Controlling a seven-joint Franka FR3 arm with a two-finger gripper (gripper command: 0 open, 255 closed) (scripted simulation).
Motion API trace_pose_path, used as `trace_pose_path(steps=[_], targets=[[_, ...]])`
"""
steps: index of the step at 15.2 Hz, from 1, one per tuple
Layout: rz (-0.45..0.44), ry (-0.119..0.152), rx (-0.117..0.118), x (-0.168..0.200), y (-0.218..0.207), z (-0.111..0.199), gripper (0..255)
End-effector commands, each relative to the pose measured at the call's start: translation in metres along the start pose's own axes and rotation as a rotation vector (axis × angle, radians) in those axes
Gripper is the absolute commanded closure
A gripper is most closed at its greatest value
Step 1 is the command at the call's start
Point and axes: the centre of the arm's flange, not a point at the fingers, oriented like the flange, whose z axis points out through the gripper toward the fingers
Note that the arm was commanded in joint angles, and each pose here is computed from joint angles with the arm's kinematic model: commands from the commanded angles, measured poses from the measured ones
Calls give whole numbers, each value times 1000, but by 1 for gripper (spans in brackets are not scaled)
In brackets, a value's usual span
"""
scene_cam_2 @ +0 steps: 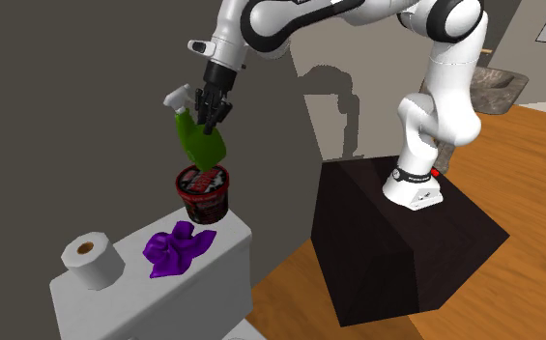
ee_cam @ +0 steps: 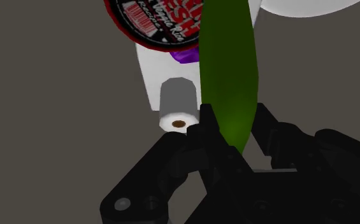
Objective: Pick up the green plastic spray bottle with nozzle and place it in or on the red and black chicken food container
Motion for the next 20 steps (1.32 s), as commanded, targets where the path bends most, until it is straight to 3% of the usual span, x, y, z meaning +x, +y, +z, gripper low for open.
trace_pose_path(steps=[1,2,15,20], targets=[[-2,0,1,-4,26,-4,255],[-2,0,1,-5,47,-5,255],[-2,0,1,-40,47,54,255],[-2,0,1,-41,47,57,255]])
